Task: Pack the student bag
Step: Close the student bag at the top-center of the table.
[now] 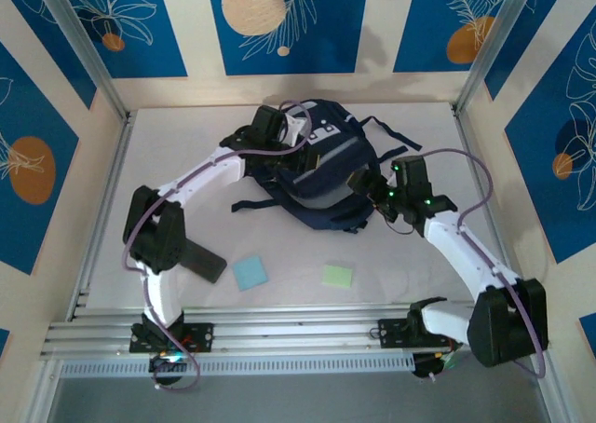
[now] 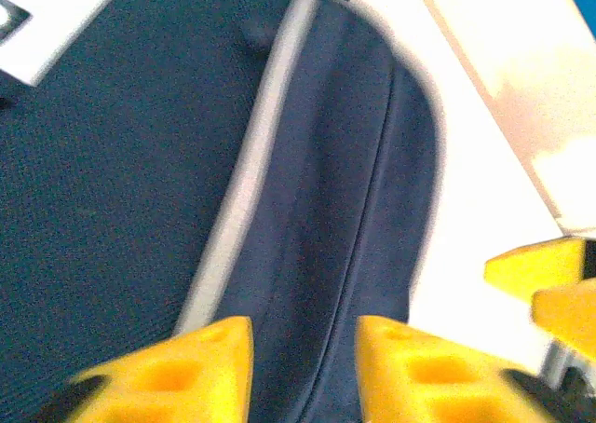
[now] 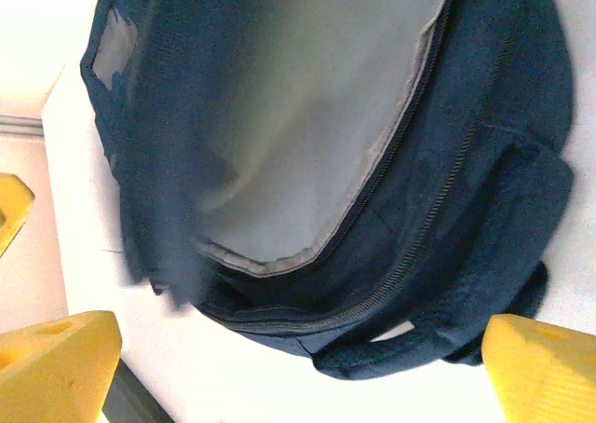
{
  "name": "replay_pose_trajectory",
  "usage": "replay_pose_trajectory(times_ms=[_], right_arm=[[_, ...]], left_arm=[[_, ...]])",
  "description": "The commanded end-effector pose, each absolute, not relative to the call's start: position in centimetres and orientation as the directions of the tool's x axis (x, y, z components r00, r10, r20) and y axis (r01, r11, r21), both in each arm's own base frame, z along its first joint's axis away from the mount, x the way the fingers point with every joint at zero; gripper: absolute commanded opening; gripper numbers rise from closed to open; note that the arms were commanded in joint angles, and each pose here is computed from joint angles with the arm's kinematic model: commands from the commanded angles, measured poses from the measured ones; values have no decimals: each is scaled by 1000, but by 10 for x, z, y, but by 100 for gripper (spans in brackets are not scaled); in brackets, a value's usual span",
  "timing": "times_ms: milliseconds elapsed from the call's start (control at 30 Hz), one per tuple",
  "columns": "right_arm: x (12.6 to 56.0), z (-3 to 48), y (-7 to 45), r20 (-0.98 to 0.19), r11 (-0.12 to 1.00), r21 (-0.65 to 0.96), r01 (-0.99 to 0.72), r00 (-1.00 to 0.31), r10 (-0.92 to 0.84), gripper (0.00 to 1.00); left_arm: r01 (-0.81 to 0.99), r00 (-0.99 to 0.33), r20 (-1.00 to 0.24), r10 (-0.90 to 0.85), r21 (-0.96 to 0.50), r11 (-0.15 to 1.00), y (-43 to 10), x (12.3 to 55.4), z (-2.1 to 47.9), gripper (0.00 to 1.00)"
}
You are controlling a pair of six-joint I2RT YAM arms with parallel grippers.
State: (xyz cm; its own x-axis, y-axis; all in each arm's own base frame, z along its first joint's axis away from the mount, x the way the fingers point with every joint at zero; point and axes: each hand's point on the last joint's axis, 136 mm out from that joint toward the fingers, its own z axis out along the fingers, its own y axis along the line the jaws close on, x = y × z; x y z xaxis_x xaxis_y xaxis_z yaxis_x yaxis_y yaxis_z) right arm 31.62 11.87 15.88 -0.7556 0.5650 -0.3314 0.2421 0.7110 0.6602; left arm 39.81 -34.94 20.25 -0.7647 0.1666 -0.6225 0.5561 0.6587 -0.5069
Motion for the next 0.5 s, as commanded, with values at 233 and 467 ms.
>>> replay_pose_trajectory(times_ms=[233, 467], right_arm=[[316, 177, 125, -428, 763, 634, 125, -765, 481, 99], [319, 172, 152, -480, 823, 566, 44, -794, 372, 99]], left_arm=[[321, -774, -629, 66, -302, 898, -247, 367, 208, 100], [58, -884, -466, -36, -186, 981, -169, 325, 151, 100]])
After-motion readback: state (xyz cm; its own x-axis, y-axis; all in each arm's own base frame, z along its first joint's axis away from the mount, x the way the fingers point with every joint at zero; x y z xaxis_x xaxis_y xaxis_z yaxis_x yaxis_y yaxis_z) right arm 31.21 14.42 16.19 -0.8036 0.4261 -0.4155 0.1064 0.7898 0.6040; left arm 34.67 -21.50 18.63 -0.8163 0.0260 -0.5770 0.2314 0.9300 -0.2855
